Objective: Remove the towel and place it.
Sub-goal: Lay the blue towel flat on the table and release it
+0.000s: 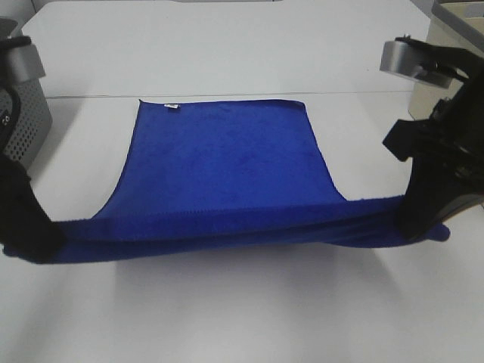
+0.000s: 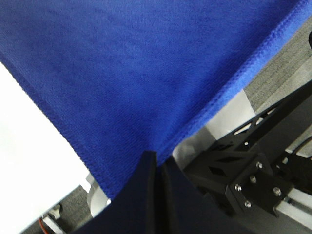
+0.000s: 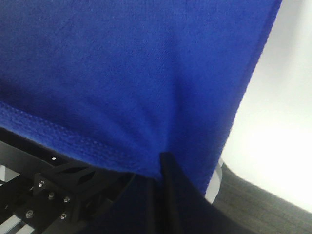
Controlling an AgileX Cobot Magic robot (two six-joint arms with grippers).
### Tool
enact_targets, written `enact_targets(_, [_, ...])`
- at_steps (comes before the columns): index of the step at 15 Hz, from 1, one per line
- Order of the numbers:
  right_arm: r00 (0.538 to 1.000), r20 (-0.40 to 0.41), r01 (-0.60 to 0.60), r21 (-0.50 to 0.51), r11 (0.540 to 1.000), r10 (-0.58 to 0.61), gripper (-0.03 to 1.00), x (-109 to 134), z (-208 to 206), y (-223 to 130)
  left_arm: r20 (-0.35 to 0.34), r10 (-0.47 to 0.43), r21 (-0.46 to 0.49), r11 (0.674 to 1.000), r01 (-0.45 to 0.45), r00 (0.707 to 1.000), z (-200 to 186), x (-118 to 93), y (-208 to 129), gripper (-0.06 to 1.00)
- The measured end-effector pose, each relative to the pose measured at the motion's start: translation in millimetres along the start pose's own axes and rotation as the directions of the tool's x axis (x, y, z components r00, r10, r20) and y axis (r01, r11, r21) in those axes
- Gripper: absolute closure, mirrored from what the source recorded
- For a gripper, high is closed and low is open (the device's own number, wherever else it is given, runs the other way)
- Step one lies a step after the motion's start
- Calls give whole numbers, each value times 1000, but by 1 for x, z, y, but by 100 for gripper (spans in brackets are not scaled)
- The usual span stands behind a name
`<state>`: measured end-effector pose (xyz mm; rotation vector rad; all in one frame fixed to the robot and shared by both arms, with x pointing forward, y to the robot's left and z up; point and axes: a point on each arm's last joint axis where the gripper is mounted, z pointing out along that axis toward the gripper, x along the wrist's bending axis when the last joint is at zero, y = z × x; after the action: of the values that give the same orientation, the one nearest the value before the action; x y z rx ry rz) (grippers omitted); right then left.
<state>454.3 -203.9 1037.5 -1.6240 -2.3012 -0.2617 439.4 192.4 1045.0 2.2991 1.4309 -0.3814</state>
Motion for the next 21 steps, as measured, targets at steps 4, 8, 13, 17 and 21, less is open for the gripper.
enact_targets(4, [998,-43,-37,63,997,40,95,-1,19,-31,25,-24,112,993,21,999,25,-12,-30,94])
enact_targets(8, [990,-99,-89,149,985,105,95,-3,41,-51,25,-51,191,980,46,998,40,-16,-48,94])
enact_targets(13, [981,-127,-119,197,973,146,95,-4,53,-61,38,-113,238,966,101,993,54,-12,-64,94])
enact_targets(17, [972,-139,-150,265,953,192,95,-7,68,-75,49,-138,259,958,121,989,59,-11,-69,94])
enact_targets(21, [970,-140,-155,276,949,199,95,-8,70,-74,42,-159,349,928,135,986,77,-3,-65,94])
